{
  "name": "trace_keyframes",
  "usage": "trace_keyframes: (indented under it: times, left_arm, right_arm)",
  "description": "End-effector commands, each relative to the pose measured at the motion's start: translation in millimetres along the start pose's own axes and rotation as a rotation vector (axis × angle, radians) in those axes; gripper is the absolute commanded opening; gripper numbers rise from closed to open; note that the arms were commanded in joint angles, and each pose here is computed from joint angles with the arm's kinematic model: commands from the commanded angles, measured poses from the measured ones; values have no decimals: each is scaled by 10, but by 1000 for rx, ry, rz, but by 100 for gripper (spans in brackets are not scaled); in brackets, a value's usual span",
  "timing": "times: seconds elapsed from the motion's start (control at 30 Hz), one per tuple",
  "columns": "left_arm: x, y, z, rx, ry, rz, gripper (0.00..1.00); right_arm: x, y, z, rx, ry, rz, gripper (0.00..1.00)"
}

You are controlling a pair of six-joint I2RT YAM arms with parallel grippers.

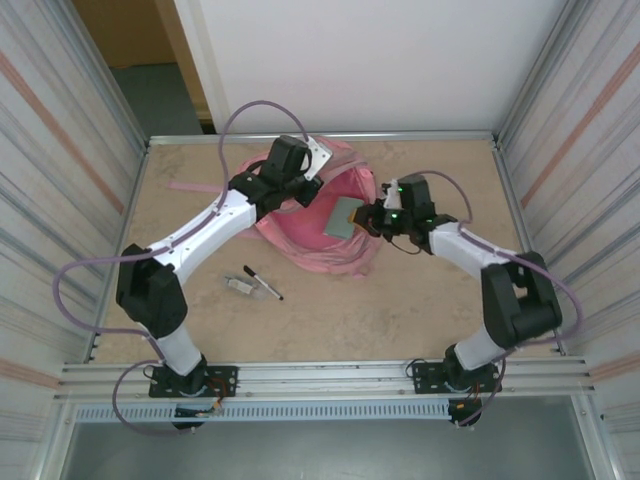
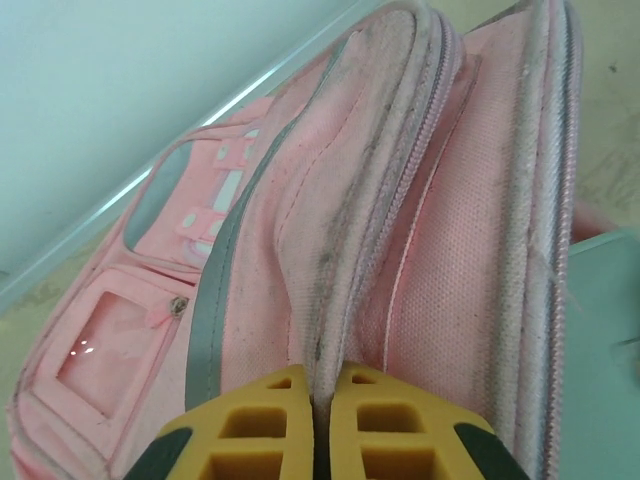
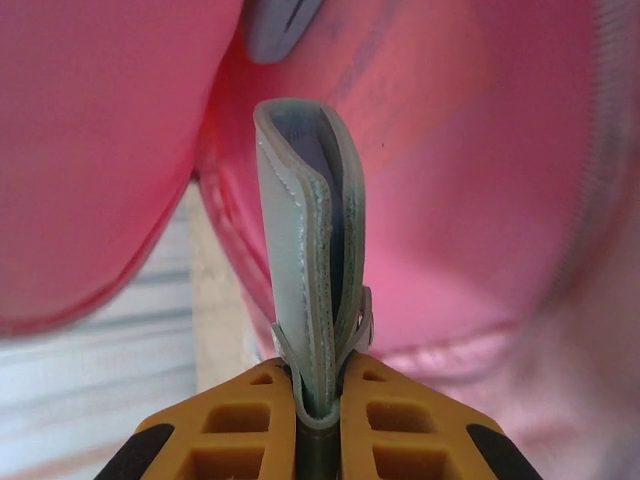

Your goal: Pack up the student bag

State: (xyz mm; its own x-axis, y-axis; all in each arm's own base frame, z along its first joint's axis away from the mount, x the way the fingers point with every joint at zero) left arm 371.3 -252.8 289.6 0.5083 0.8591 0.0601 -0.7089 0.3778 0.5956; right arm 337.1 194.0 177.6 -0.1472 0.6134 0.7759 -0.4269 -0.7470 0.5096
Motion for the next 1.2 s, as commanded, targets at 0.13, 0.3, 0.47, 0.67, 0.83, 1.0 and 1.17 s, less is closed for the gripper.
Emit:
trace_keyframes:
  times: [0.13, 0.3, 0.47, 0.67, 0.83, 1.0, 1.17]
  left_arm:
    - [61, 221, 521, -156, 172, -130, 0]
    - [21, 207, 497, -151, 226, -222, 0]
    - [-13, 139, 453, -123, 257, -277, 0]
    - [-19, 49, 440, -94, 289, -314, 0]
    - [-42, -33, 410, -81, 311, -337, 0]
    - [74, -123, 296, -60, 349, -301, 0]
    - [235, -159, 180, -36, 400, -261, 0]
  right_arm:
    - [61, -550, 400, -247, -252, -23, 0]
    - [-16, -918, 554, -304, -332, 68, 0]
    - [-102, -1203, 643, -298, -414, 106, 1]
    - [-130, -1434, 723, -314, -446, 104, 3]
    - [-128, -1737, 688, -278, -511, 109, 4]
    - [-97, -1953, 664, -227, -547, 174, 17]
    - [-170, -1702, 630, -195, -490, 93, 57]
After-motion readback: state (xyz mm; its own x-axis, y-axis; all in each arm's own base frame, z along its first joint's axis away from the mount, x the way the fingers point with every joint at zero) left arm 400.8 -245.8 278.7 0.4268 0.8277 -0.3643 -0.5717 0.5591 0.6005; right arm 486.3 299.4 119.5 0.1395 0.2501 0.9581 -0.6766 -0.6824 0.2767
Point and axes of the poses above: each hand's point on the last joint's axis, 136 mm out from that joint toward the fingers, its own y axis back along the fingers, its own x axis along the line the jaws close on, z = x × y, the point moved 7 cm from there along y, back along the fingers, and after that the axes turned 12 degrees about y, right-handed, at the moved point
